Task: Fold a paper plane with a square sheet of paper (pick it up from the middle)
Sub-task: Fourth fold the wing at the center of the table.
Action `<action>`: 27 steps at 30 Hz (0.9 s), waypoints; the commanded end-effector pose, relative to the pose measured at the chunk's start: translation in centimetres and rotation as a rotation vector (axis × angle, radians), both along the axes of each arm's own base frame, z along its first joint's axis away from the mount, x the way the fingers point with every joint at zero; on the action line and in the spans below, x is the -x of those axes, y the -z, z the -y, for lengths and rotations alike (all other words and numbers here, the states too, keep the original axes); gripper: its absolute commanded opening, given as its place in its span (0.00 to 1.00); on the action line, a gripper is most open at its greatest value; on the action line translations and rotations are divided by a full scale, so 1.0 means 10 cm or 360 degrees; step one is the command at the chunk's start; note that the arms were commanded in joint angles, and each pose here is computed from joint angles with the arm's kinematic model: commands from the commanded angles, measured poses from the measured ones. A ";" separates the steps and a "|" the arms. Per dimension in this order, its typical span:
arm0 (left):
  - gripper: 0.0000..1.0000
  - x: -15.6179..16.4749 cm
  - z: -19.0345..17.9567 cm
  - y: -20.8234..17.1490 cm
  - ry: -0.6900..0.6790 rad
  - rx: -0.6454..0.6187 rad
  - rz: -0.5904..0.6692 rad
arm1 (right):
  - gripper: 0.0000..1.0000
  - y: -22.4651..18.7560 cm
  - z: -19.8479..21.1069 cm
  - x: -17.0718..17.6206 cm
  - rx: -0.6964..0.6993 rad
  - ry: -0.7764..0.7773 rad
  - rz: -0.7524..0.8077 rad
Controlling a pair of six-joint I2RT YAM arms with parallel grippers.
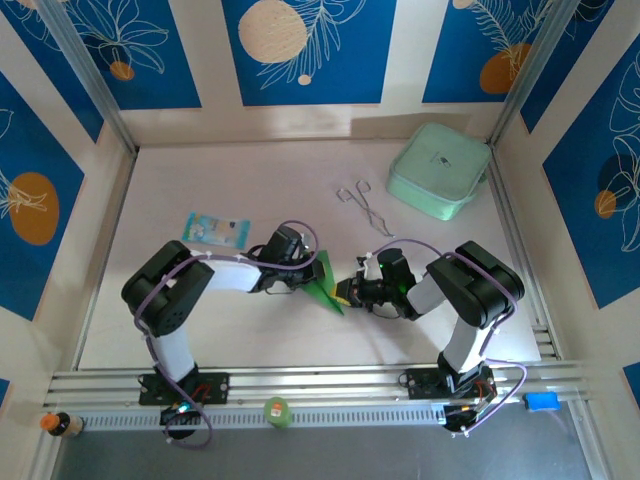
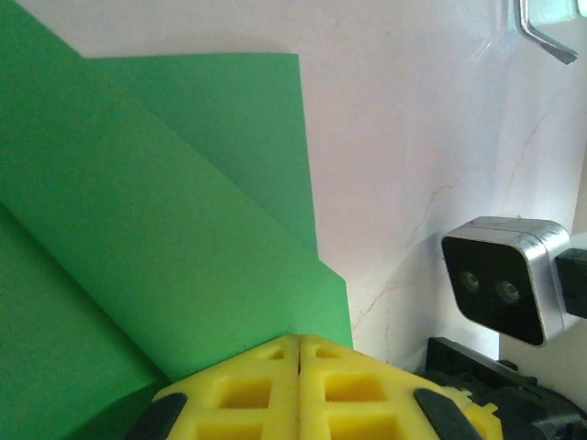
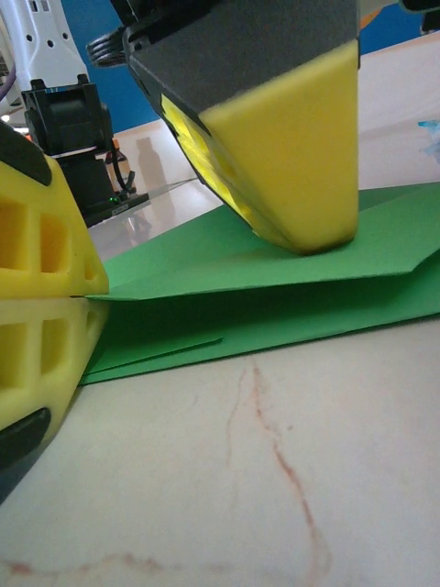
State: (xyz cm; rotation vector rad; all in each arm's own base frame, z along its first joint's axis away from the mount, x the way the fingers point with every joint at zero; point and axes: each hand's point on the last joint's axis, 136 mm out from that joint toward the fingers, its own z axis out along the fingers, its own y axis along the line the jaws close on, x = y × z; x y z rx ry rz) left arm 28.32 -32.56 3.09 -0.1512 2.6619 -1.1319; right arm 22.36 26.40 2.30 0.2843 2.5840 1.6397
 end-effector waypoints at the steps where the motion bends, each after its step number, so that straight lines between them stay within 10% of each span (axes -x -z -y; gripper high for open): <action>1: 0.07 -0.02 0.01 0.07 0.0016 -0.0055 0.0000 | 0.01 0.21 0.07 0.14 0.0078 -0.0006 -0.0177; 27: 0.06 0.12 -0.03 0.31 0.0097 -0.0147 -0.0118 | 0.20 0.09 0.04 0.21 0.0256 -0.0095 -0.0095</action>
